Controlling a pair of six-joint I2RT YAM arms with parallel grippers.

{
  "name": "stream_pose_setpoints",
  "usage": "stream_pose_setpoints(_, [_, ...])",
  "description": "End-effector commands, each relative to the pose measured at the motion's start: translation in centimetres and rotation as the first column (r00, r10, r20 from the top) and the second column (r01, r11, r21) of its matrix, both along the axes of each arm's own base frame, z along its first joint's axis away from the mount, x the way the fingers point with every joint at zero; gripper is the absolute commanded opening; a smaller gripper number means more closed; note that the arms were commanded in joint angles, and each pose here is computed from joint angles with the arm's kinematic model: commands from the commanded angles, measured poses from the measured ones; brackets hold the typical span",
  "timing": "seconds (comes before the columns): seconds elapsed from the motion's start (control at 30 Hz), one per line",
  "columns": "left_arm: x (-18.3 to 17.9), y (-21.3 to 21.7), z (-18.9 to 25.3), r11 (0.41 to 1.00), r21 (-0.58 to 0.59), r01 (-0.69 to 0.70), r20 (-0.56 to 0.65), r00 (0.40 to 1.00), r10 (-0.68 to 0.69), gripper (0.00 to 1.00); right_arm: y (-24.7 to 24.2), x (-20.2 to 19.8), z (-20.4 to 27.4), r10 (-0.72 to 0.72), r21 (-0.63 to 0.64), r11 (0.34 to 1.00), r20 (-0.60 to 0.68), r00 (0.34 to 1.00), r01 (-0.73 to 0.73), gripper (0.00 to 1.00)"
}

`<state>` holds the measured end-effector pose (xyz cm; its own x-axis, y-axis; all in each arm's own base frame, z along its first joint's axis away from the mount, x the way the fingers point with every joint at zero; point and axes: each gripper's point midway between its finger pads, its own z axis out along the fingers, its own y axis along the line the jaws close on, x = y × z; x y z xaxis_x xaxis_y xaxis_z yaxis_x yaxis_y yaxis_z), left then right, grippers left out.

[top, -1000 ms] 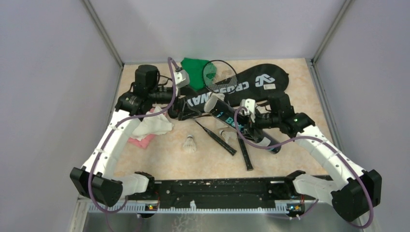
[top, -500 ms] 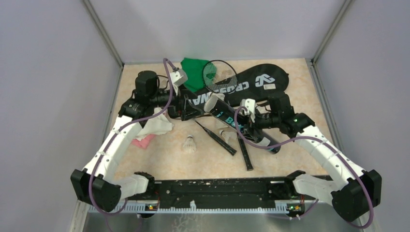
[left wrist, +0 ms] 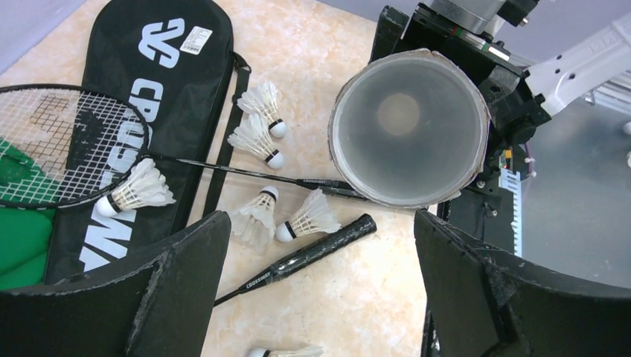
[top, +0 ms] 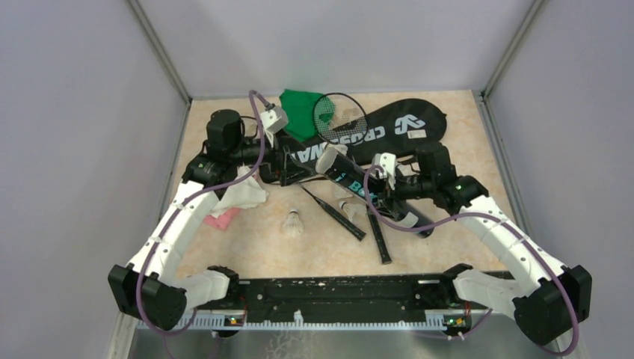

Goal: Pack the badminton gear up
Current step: Open the lid of the shuttle tube.

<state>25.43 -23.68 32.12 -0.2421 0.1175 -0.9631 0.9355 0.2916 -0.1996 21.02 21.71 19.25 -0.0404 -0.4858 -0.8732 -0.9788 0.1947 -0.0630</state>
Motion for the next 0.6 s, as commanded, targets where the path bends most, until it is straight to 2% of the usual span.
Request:
stream_pose_setpoints(0.0, [-0.9,-0.1,0.7,0.996,0.014,0.085,0.128,0.988,-0.086,0.99,0.6,-0.6,1.6,0.05,0.048,0.997,0.053,0.997,-0.053,0.35])
stream_pose_setpoints(0.3, [-3.1,-0.5,0.8,0.964,0.05,0.262,0.115,0.957,-0.266,0.99,0.0,-0.6,0.8,0.065,0.0,0.998,0.072,0.995,-0.065,0.35])
stream_pose_setpoints(0.57, [-5.4,-2.3,0.5,0.934,0.102,0.341,0.134,0.926,-0.353,0.82,-0.5,-0.5,-0.6,0.096,-0.057,0.994,0.08,0.992,-0.092,0.35])
